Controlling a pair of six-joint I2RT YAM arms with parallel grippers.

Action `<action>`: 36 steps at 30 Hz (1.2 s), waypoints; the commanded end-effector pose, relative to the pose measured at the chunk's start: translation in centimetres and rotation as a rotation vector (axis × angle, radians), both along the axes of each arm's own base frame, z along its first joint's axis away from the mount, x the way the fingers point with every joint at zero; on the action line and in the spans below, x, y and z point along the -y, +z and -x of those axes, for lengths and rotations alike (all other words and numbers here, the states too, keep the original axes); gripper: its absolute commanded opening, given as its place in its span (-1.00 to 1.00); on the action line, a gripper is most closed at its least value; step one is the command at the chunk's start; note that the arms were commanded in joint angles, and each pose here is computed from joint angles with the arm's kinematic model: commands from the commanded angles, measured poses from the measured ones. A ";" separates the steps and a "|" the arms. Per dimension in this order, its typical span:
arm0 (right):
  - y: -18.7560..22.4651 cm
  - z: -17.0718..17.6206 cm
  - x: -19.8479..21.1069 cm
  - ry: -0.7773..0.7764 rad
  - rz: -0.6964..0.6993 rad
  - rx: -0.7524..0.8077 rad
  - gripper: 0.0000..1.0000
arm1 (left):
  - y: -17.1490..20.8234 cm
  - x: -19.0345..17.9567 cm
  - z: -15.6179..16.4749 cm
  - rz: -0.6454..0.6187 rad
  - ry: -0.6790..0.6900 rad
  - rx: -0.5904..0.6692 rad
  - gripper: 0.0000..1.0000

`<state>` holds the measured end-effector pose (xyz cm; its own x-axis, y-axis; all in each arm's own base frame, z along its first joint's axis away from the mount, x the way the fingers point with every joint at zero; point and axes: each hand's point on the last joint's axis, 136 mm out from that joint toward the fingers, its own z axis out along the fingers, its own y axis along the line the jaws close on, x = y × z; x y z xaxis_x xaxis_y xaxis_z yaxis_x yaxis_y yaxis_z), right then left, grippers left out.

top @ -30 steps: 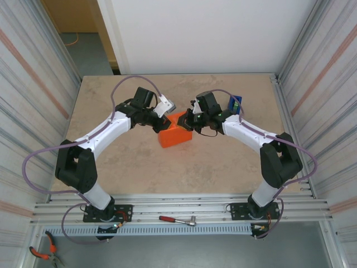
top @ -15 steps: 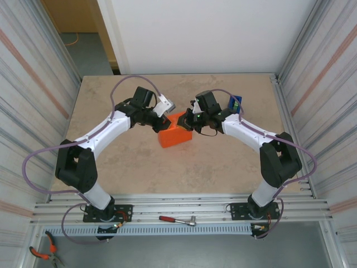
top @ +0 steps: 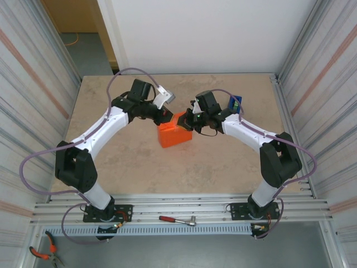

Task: Wrap the gift box in paper
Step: Stick the wrapping paper to the gift box.

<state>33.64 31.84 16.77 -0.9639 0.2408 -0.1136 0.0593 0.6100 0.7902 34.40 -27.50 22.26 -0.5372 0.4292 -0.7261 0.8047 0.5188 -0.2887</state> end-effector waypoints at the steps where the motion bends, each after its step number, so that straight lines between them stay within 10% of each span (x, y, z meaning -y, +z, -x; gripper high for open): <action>1: -5.4 1.1 3.0 -0.070 0.154 -0.139 -1.00 | 0.9 0.5 -0.5 0.045 0.006 -0.029 -1.00; 36: -5.9 1.2 3.3 -0.073 0.161 -0.146 -1.00 | -4.6 1.4 -2.8 0.031 0.067 -0.147 -1.00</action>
<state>33.78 31.80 16.75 -0.9627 0.2433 -0.1180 0.0557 0.6053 0.7940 36.78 -29.15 17.75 -0.6602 0.3679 -0.6548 0.7232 0.5468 -0.4220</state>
